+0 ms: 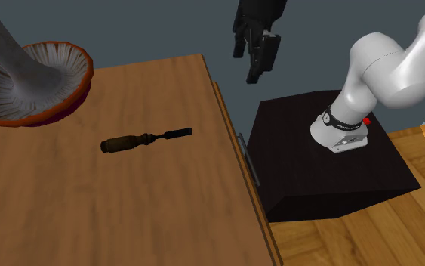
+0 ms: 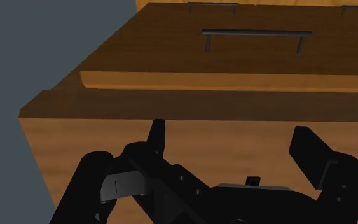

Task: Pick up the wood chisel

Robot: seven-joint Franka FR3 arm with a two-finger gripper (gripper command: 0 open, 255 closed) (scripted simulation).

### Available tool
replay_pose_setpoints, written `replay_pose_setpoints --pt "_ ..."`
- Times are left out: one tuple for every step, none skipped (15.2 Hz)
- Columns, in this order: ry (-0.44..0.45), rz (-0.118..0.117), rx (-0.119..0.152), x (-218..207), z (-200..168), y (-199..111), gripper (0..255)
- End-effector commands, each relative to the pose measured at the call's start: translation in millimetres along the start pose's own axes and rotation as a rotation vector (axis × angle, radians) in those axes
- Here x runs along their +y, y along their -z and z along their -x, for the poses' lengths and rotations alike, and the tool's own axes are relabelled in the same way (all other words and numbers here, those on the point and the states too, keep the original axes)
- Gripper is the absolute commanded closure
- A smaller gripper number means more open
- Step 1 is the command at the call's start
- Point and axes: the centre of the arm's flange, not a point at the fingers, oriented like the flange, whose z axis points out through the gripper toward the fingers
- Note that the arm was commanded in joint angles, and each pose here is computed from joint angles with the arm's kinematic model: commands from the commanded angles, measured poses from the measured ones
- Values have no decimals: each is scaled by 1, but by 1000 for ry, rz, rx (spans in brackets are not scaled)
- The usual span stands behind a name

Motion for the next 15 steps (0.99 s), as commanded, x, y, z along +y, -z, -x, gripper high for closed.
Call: replay_pose_setpoints --pt "4 4 3 -8 -26 -8 0" --pt "6 6 4 -12 -38 -11 0" --pt "8 9 5 -16 -50 -15 0" --pt "10 11 6 -21 -62 -18 0" --pt "11 14 7 -25 -74 -22 0" --pt "13 16 8 -29 -86 -26 0" --pt "15 18 9 -33 -98 -29 0" --pt "17 21 10 -38 -110 -33 0" --pt "19 23 11 -42 -122 -36 0" --pt "21 26 12 -46 -134 -40 0" --pt "23 28 13 -50 -146 -43 0" --pt "25 30 14 -55 -158 -47 0" --pt "27 33 15 -59 -169 -50 0" --pt "29 35 16 -63 -181 -54 0" --pt "31 37 17 -68 -193 -57 0"
